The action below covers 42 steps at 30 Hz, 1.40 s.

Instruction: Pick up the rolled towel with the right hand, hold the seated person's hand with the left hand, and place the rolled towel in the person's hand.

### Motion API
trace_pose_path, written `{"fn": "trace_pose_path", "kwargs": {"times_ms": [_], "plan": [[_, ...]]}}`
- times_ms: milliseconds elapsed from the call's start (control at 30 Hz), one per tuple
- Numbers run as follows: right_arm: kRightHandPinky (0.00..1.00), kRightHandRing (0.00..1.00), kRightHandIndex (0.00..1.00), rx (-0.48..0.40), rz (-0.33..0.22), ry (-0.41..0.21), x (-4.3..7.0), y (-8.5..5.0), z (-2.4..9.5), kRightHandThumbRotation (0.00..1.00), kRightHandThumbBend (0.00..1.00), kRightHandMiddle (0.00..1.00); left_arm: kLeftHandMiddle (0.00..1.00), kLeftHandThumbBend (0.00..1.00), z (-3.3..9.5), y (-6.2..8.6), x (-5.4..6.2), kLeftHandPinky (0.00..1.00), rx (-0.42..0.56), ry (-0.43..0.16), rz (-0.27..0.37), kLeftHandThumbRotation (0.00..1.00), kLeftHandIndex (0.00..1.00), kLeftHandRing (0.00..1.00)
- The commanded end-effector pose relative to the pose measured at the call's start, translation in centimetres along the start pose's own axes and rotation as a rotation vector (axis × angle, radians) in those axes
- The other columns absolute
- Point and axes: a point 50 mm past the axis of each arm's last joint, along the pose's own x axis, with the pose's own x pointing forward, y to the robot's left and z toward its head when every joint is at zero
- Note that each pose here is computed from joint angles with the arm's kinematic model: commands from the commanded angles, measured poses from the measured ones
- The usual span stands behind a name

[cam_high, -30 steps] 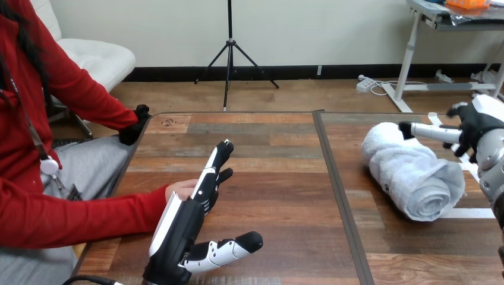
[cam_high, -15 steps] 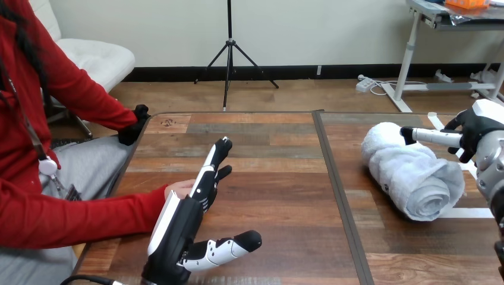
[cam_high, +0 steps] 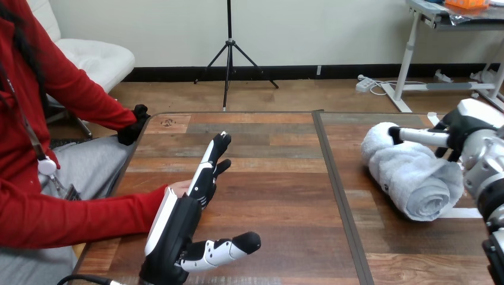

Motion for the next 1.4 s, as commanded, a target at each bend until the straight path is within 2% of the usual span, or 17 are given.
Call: {"fn": "trace_pose_path", "kwargs": {"times_ms": [0, 133, 400, 667, 733, 1000, 1167, 1367], "plan": [[0.36, 0.47, 0.67, 0.016, -0.064, -0.044, -0.2, -1.7, 2.1, 0.80, 1.00, 0.54, 1.00, 1.00, 0.9, 1.0, 0.6, 0.95, 0.035, -0.078, 0.019, 0.63, 1.00, 1.00], [0.38, 0.51, 0.71, 0.015, -0.055, -0.034, -0.2, -1.2, 2.0, 0.80, 1.00, 0.59, 1.00, 1.00, 1.0, 1.1, 0.4, 0.95, 0.047, -0.083, 0.017, 0.64, 1.00, 1.00], [0.39, 0.54, 0.77, 0.019, -0.043, -0.020, -0.1, -0.2, 1.7, 0.80, 1.00, 0.62, 1.00, 1.00, 1.2, 1.2, 0.0, 0.94, 0.062, -0.088, 0.023, 0.66, 1.00, 1.00], [0.57, 0.70, 0.86, 0.001, -0.028, -0.013, -0.2, 0.5, 1.7, 0.79, 1.00, 0.74, 1.00, 1.00, 1.4, 1.2, -0.2, 0.93, 0.067, -0.097, 0.029, 0.67, 1.00, 1.00], [0.65, 0.76, 0.90, -0.002, -0.024, -0.010, -0.2, 0.7, 1.6, 0.79, 1.00, 0.80, 1.00, 1.00, 1.5, 1.2, -0.3, 0.93, 0.069, -0.099, 0.029, 0.67, 1.00, 1.00], [0.79, 0.86, 0.95, 0.003, -0.005, -0.003, -0.2, 1.7, 1.5, 0.77, 1.00, 0.88, 1.00, 1.00, 1.6, 1.3, -0.6, 0.93, 0.065, -0.100, 0.038, 0.66, 1.00, 1.00], [0.81, 0.86, 0.96, 0.011, 0.002, 0.000, -0.3, 2.2, 1.4, 0.77, 1.00, 0.89, 1.00, 1.00, 1.8, 1.3, -0.7, 0.93, 0.066, -0.103, 0.039, 0.67, 1.00, 1.00], [0.77, 0.86, 0.96, 0.042, 0.024, 0.004, -0.3, 3.1, 1.2, 0.76, 1.00, 0.89, 1.00, 1.00, 1.9, 1.4, -1.0, 0.93, 0.068, -0.106, 0.039, 0.67, 1.00, 1.00]]}}
